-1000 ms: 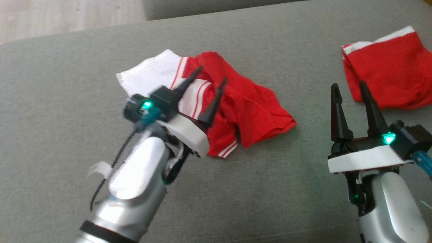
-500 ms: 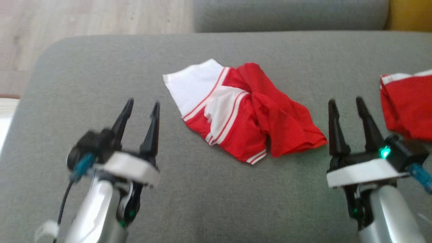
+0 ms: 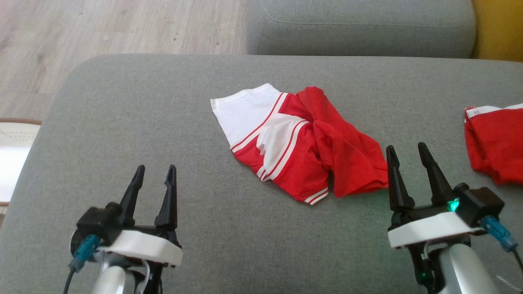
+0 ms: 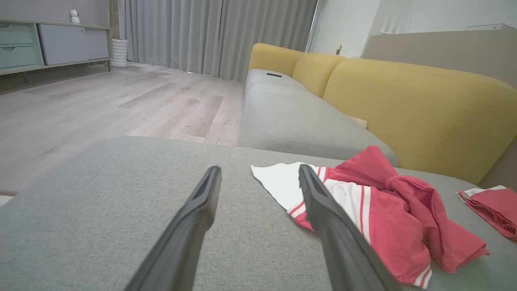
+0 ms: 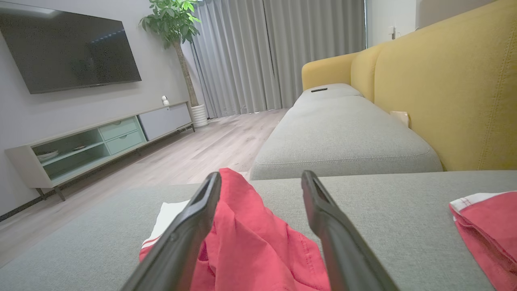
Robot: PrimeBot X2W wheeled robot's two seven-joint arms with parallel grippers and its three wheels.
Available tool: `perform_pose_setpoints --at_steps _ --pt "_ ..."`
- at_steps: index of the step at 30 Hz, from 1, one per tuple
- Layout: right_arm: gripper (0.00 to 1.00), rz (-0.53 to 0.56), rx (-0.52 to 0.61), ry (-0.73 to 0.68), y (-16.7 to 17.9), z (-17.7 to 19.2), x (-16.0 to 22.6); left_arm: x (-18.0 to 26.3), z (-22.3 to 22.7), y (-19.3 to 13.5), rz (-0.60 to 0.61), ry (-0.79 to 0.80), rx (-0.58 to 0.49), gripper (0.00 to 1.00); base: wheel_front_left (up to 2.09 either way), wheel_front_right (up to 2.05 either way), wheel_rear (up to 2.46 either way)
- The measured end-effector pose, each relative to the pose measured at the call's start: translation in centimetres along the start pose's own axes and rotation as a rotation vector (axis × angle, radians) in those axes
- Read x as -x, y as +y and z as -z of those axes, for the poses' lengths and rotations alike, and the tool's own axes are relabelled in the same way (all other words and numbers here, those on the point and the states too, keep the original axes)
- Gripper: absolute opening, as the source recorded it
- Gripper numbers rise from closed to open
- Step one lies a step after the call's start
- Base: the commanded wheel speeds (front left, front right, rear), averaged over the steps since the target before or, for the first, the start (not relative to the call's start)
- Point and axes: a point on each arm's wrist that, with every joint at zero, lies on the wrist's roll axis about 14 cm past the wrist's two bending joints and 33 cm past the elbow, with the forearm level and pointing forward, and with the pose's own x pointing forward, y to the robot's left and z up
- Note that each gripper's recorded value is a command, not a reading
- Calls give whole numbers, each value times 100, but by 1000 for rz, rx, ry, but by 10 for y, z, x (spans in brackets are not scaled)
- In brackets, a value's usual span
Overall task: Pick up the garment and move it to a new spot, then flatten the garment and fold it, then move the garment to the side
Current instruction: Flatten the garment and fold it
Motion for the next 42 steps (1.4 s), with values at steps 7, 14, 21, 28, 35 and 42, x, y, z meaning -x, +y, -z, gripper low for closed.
perform_pose_setpoints --at_steps 7,14,21,28,35,42 --pt "100 -32 -8 24 10 8 -3 -2 1 -1 11 3 1 100 0 0 0" --pt "100 -169 -15 135 51 34 -5 -3 3 2 4 12 4 100 0 0 0" --pt "100 -278 33 305 72 70 -21 -1 12 4 -9 40 23 100 0 0 0" --pt "100 -313 46 465 76 107 -36 -1 11 9 -31 41 30 100 0 0 0" --pt "0 -325 90 584 74 139 -49 9 17 20 -78 62 39 100 0 0 0" --pt "0 -350 76 410 90 105 -83 14 15 23 -95 59 34 100 0 0 0"
